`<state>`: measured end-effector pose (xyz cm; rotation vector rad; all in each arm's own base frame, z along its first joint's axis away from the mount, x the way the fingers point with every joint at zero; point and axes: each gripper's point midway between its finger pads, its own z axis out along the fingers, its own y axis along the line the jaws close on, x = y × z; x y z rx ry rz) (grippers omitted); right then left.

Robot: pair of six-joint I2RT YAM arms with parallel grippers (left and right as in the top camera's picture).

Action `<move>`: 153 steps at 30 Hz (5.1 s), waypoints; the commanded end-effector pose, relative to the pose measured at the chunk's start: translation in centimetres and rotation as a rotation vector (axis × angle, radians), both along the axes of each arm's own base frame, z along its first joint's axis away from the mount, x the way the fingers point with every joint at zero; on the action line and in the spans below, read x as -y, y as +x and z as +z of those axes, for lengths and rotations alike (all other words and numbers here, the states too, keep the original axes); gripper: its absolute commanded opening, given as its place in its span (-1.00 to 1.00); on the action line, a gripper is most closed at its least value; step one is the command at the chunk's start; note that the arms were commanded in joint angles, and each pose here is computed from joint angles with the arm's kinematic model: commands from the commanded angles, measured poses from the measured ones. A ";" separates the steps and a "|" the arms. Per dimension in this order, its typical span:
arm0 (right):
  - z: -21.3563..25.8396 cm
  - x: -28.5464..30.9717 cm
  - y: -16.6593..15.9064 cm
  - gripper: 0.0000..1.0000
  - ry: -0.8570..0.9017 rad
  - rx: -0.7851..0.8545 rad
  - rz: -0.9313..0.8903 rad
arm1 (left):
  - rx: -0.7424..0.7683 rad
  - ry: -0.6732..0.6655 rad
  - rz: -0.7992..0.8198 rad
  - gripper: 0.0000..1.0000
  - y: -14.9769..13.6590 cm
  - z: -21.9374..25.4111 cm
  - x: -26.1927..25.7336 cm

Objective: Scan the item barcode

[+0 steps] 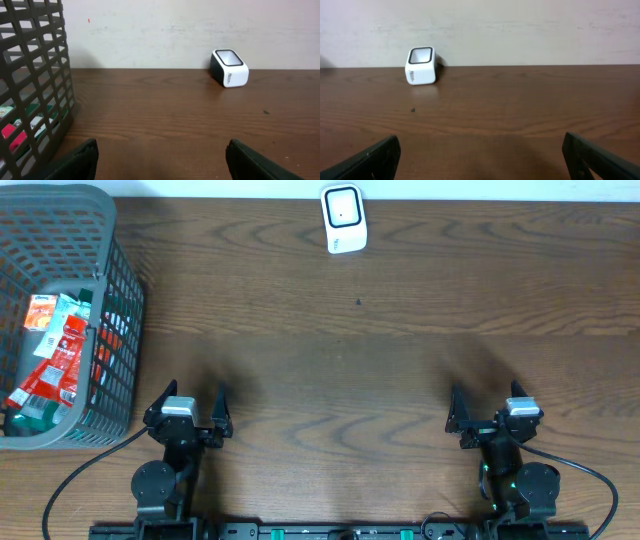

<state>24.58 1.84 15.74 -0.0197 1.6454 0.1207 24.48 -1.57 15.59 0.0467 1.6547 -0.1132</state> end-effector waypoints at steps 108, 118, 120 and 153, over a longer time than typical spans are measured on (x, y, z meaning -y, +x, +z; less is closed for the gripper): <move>-0.2 0.3 0.0 0.99 -0.008 -0.006 -0.012 | -1.010 -0.302 0.767 0.74 8.5 10.5 -24.5; -0.2 0.3 0.0 0.98 -0.008 -0.006 -0.012 | -1.229 -0.354 0.764 0.77 8.6 3.2 -25.8; -0.2 0.3 0.0 0.99 -0.008 -0.006 -0.012 | -1.268 -0.363 0.762 0.77 8.6 2.0 -25.9; -0.2 0.3 0.0 0.99 -0.009 -0.006 -0.012 | -1.577 -0.405 0.706 0.77 7.1 -13.1 -25.0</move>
